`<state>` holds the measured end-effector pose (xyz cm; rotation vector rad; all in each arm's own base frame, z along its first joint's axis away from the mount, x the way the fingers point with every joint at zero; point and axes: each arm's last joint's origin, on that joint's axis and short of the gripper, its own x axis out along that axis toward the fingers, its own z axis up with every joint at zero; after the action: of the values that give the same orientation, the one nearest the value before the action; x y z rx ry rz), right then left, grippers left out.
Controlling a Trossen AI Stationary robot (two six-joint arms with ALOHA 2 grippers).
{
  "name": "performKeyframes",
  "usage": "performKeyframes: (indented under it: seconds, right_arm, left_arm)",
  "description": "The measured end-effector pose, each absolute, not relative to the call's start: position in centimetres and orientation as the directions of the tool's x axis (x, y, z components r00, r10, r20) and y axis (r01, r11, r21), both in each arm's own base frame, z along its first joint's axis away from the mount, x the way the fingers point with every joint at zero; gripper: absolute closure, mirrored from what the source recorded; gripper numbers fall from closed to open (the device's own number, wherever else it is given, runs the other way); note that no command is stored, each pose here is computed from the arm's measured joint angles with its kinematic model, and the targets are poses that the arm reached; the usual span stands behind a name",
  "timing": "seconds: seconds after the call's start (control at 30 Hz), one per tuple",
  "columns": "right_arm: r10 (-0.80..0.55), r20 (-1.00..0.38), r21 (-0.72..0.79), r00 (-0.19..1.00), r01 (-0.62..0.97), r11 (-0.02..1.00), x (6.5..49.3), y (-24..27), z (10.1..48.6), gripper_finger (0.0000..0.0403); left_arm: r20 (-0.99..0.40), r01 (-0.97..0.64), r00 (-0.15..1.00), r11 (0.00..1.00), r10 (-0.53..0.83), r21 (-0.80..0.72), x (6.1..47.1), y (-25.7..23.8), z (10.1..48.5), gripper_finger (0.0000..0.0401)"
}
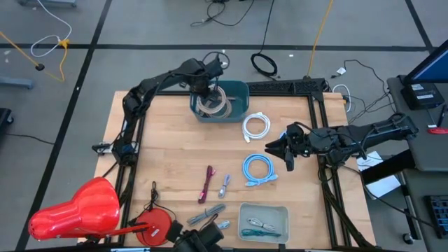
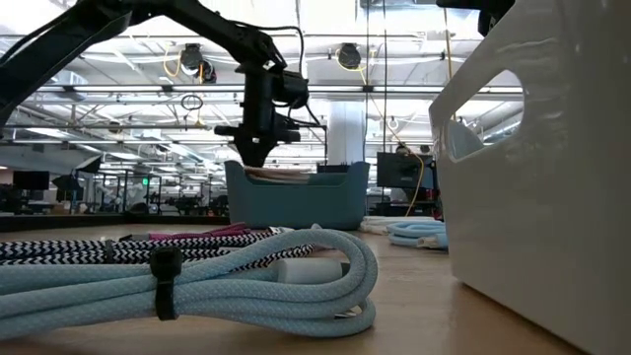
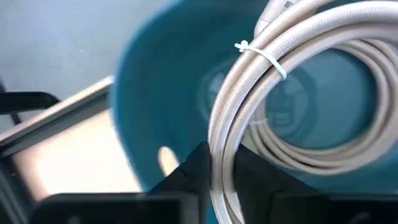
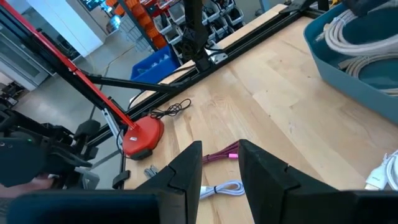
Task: Pick & Place USB Port
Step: Put the light brown HDMI cable into the blue bin, then put the white HDMI cable into the blue bin
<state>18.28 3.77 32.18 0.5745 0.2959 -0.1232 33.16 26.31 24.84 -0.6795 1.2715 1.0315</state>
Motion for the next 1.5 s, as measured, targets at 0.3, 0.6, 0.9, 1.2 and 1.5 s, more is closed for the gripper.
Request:
performKeyframes:
  seconds: [0.3, 0.6, 0.9, 1.2, 1.5]
  right_arm:
    - [-0.033, -0.309, 0.514, 0.950, 0.196, 0.835, 18.3, 3.8, 32.2, 0.0307]
    - [-0.034, -0.314, 0.498, 0.949, 0.195, 0.845, 18.3, 3.8, 32.1, 0.0307]
    - [-0.042, -0.315, 0.423, 0.948, 0.180, 0.888, 18.3, 3.6, 32.1, 0.0307]
    - [-0.055, -0.496, 0.347, 0.867, 0.256, 0.902, 17.5, 3.4, 30.3, 0.0307]
    - [-0.364, -0.612, 0.263, 0.702, 0.614, 0.744, 16.4, 1.1, 28.8, 0.0307]
  left_arm:
    - [-0.978, -0.896, -0.024, 0.429, 0.206, 0.113, 33.2, 25.7, 25.0, 0.0220]
    - [-0.936, -0.853, 0.211, 0.521, 0.280, -0.036, 32.8, 22.0, 31.7, 0.0242]
    - [-0.747, -0.652, 0.597, 0.719, 0.292, -0.241, 31.7, 9.3, 41.8, 0.0271]
    - [-0.647, -0.590, 0.695, 0.763, 0.314, -0.264, 31.6, -3.4, 43.3, 0.0272]
    - [-0.673, -0.654, 0.658, 0.699, 0.338, -0.289, 32.4, -7.4, 40.0, 0.0272]
